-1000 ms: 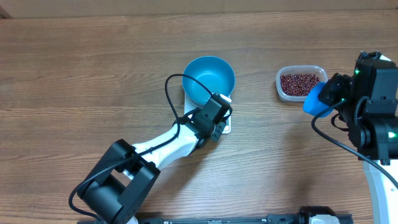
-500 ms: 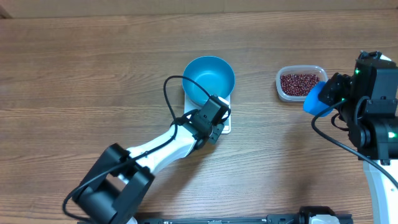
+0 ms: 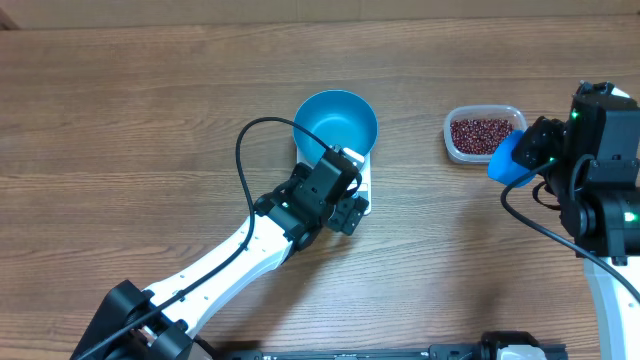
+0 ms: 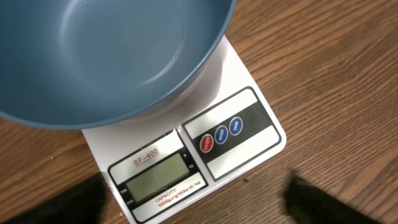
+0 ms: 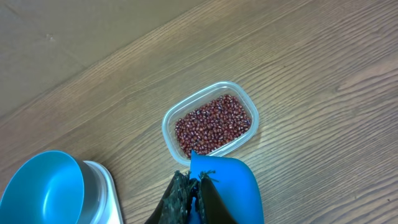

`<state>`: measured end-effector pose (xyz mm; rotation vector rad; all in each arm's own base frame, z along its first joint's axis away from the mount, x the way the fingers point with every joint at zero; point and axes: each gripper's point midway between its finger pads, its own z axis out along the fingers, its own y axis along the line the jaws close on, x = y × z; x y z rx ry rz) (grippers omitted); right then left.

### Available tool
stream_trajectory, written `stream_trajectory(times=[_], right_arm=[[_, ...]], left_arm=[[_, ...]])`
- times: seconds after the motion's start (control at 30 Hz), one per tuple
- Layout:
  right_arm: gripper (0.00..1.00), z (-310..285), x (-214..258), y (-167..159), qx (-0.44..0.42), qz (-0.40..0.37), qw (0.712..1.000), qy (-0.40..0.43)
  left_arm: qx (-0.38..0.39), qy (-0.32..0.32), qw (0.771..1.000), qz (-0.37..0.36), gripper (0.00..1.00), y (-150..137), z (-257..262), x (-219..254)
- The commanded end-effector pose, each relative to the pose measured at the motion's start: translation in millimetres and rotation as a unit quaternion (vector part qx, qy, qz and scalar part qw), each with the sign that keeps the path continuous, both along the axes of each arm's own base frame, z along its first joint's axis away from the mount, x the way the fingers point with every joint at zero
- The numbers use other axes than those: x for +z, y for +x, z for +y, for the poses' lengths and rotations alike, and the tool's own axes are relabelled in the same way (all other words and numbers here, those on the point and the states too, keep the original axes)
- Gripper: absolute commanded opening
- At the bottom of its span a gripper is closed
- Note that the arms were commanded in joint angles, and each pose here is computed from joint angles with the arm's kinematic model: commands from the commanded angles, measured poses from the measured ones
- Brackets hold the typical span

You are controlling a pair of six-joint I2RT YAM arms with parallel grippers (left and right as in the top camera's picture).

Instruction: Scoop item into bowl and weigh 150g on scale

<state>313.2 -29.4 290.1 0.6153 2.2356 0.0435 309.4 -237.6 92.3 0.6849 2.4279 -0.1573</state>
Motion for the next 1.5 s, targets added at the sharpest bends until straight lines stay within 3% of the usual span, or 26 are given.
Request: stream_trajectory(times=[0.0, 0.03, 0.3, 0.7, 1.47], right_arm=[[0.04, -1, 12, 2, -0.002, -0.019, 1.000, -0.001], [0.04, -1, 12, 1, -0.002, -0.018, 1.000, -0.001], [0.04, -1, 12, 1, -0.002, -0.018, 1.000, -0.001], [0.04, -1, 15, 4, -0.002, -0.026, 1.000, -0.001], [0.04, -1, 15, 4, -0.002, -0.027, 1.000, -0.001]], left_arm=[[-0.007, -0.009, 1.000, -0.005, 0.26, -2, -3, 5], [-0.007, -0.010, 1.000, -0.005, 0.04, -1, -3, 5], [-0.007, -0.008, 1.000, -0.003, 0.04, 3, -7, -5], [0.012, 0.026, 0.998, 0.048, 0.04, 4, -6, -63], [-0.009, 0.035, 0.999, 0.039, 0.04, 12, -12, -81]])
